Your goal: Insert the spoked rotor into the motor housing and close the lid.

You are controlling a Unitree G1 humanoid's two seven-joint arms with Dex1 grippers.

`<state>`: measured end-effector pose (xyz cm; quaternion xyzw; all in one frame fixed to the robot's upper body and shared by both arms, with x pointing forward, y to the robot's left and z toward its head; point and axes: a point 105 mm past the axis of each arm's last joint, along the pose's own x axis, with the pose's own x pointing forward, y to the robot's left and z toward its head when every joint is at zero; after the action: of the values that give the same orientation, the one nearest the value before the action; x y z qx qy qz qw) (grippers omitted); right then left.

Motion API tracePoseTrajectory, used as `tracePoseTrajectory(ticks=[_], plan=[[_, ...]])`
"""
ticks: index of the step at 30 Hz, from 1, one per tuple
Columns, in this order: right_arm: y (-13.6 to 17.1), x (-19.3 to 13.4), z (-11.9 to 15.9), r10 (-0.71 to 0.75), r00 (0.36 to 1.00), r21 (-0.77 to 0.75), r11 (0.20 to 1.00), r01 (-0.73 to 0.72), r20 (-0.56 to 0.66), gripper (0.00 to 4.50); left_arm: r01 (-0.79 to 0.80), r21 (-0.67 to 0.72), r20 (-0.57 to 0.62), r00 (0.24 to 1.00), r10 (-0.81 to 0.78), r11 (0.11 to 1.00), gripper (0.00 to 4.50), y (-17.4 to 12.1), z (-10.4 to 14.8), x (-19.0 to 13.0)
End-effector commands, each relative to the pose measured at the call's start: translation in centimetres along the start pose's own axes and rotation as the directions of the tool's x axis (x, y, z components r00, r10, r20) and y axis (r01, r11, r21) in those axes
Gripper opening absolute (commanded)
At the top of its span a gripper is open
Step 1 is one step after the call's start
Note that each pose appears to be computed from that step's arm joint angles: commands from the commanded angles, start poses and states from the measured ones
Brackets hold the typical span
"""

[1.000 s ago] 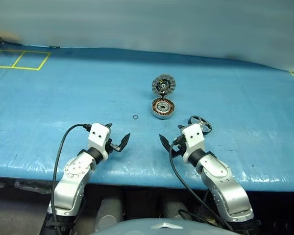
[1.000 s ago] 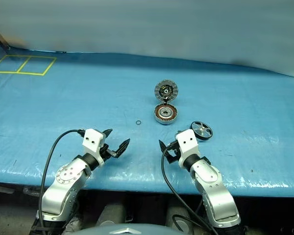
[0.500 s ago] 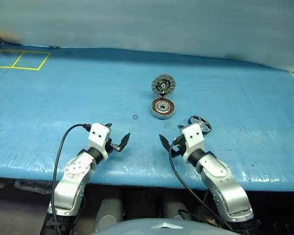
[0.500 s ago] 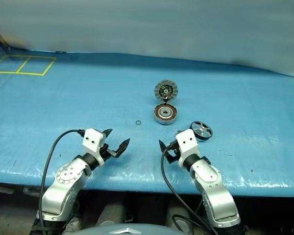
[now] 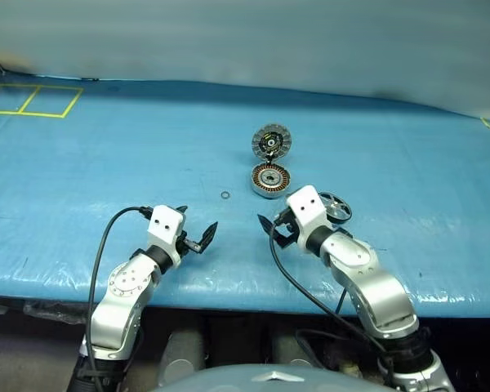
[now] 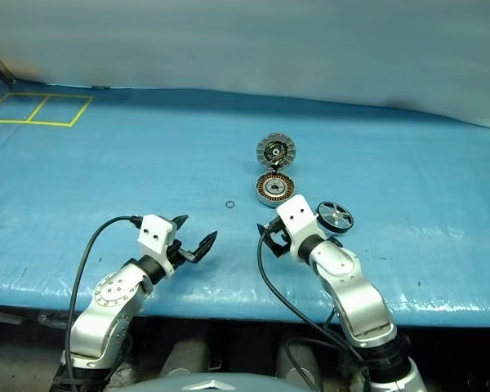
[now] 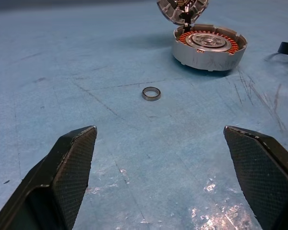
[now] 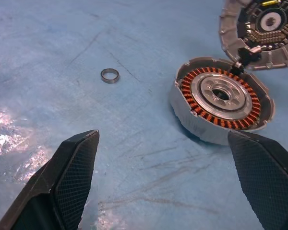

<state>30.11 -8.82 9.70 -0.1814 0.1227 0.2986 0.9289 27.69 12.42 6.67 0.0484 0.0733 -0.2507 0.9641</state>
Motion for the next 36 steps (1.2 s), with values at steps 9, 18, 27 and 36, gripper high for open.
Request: tracePoseTrajectory(ticks=[9, 18, 27, 36], plan=[[-1.5, 5.7, 5.5, 0.157, 0.980, -0.350, 0.917, -0.191, -0.125, 4.47, 0.057, 0.066, 0.083, 0.995, -0.062, 0.996, 4.50, -1.9, 1.7, 0.1], [-3.5, 8.0, 4.6, 0.111, 0.976, -0.352, 0.920, -0.172, -0.186, 4.47, 0.041, 0.045, 0.083, 0.996, -0.045, 0.998, 4.50, -2.4, 1.3, -0.3], [-5.3, 7.6, 2.9, 0.073, 0.969, -0.311, 0.939, -0.146, -0.236, 4.47, 0.037, 0.033, 0.088, 0.995, -0.040, 0.999, 4.50, -2.4, 1.3, 0.0], [-5.6, 7.2, 1.4, 0.084, 0.952, -0.297, 0.939, -0.175, -0.293, 4.47, 0.038, 0.028, 0.089, 0.995, -0.040, 0.999, 4.50, -2.4, 1.3, 0.1]])
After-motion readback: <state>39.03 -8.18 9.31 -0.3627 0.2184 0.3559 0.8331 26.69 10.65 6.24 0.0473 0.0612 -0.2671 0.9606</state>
